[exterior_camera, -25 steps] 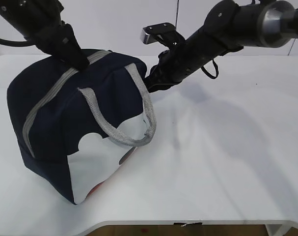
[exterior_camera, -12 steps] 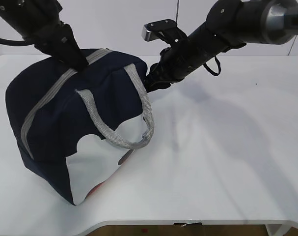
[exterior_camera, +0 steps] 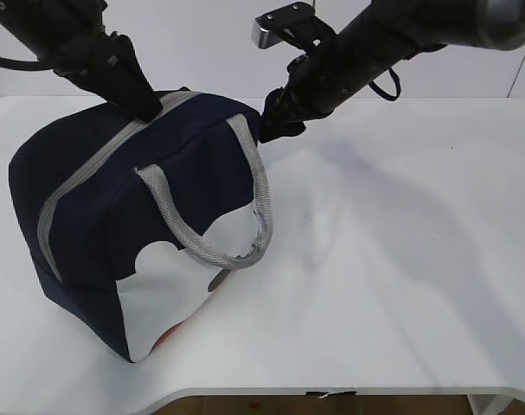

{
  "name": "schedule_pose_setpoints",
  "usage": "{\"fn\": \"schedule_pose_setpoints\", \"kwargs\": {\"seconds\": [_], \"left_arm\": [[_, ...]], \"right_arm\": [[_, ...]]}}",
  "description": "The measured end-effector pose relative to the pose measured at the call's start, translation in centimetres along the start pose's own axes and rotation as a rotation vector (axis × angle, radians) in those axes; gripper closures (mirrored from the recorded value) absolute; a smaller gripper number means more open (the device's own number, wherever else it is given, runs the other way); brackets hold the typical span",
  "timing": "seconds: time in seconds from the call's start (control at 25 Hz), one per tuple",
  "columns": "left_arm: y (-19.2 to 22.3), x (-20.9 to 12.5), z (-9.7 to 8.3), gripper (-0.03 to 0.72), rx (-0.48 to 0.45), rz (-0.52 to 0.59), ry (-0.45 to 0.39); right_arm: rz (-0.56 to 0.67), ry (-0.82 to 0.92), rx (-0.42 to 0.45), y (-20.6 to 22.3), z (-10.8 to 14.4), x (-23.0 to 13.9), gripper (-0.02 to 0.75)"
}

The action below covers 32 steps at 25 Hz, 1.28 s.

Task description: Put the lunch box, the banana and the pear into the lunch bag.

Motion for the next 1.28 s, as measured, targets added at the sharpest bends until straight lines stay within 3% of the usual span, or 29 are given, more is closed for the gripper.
{"fn": "schedule_pose_setpoints", "kwargs": {"seconds": [0.4, 0.72, 1.28], "left_arm": [[0.0, 0.1, 0.0, 0.304, 0.003, -0.005, 0.0], [0.0, 0.1, 0.1, 0.304, 0.007, -0.006, -0.027], [-2.5, 1.0, 1.1, 0.299, 0.193, -0.017, -0.29]], "right_arm": [[0.164, -0.096, -0.001, -3.1, -0.8, 1.3, 0.337], [0.324, 0.032, -0.011, -5.5, -1.0, 1.4, 0.337], [0.309, 0.266, -0.183, -9.2, -1.8, 2.9, 0.342]]}}
Point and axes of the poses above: a point on each arm's last joint axis where the gripper is mounted, y pointing out along that axis toward the gripper, z along the wrist's bending axis when the last joint is at zero, x = y × z, the point moved 1 cm from there along y, pointing out along that axis toward the gripper, and after that the axes turned 12 degrees about -y, right-handed, at the moved point
